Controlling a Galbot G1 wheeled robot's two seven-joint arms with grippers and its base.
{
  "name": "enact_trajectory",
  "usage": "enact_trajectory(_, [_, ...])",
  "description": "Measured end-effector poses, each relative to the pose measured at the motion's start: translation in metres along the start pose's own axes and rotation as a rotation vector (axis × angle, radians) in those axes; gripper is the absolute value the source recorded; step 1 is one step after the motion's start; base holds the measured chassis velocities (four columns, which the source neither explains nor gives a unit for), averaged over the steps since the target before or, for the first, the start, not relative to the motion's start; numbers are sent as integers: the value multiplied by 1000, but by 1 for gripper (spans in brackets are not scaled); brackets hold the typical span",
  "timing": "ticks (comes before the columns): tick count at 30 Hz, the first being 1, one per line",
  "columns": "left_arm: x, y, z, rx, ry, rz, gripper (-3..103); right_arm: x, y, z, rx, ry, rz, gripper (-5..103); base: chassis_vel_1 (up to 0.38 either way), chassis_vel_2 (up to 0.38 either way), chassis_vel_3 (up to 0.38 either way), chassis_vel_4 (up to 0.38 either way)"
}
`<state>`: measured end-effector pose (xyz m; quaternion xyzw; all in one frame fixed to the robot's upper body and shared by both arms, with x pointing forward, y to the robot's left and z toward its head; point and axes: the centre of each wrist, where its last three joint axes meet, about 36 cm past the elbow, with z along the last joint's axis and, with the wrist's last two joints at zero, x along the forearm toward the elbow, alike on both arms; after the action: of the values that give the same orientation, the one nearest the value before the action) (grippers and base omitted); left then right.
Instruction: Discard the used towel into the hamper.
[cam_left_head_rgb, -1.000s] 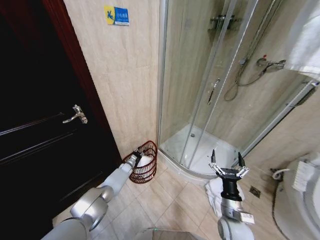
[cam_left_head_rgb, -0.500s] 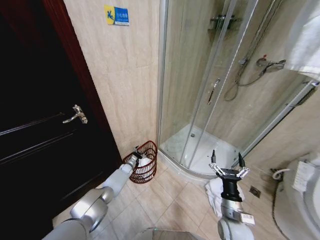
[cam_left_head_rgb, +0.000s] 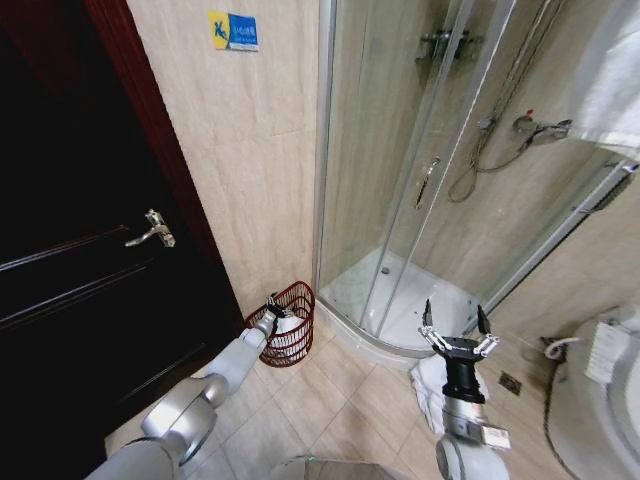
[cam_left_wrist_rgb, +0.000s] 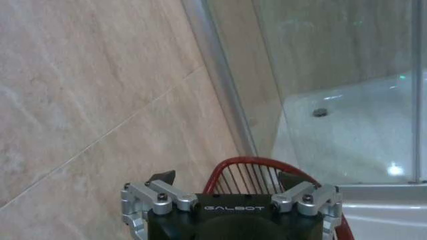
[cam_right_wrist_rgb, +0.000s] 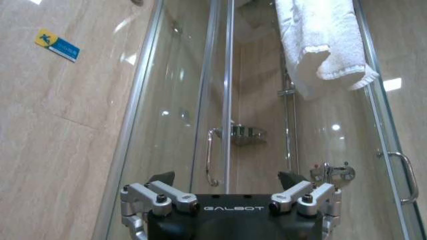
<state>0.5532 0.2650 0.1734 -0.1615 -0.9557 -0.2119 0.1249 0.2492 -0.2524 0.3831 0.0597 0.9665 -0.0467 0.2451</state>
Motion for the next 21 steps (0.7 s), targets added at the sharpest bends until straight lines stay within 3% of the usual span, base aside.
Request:
enact_trajectory(3, [5,1,0,15,5,-21,102,-5,-1,-2,8,-1,7,100,0,0,0,0])
enact_trajectory(7, [16,1,-5,78,-17,-43,99,-13,-5,-8,22,0,23,100,0,0,0,0])
enact_trajectory(8, [21,0,-8,110,-21,-46,96,-15,-6,-9,26,-1,23,100,0,0,0,0])
enact_trajectory(11, [50,-3,-24,274,3,-43,100,-23,-8,-17,34,-7,32,100,0,0,0,0])
enact_trajectory(12, [50,-3,-24,274,3,-43,100,-23,-8,-17,34,-7,32,100,0,0,0,0])
enact_trajectory(14, [74,-2,-45,382,-2,-31,100,-27,-9,-20,38,-13,34,100,0,0,0,0])
enact_trajectory(15, [74,-2,-45,382,-2,-31,100,-27,-9,-20,38,-13,34,100,0,0,0,0])
enact_trajectory(18, [115,2,-75,492,-37,-45,100,-28,-16,-21,45,-13,33,100,0,0,0,0])
enact_trajectory(19, [115,2,-75,492,-37,-45,100,-28,-16,-21,45,-13,33,100,0,0,0,0])
enact_trajectory(21, [156,7,-92,536,-50,-56,100,-31,-19,-27,25,-6,50,100,0,0,0,0])
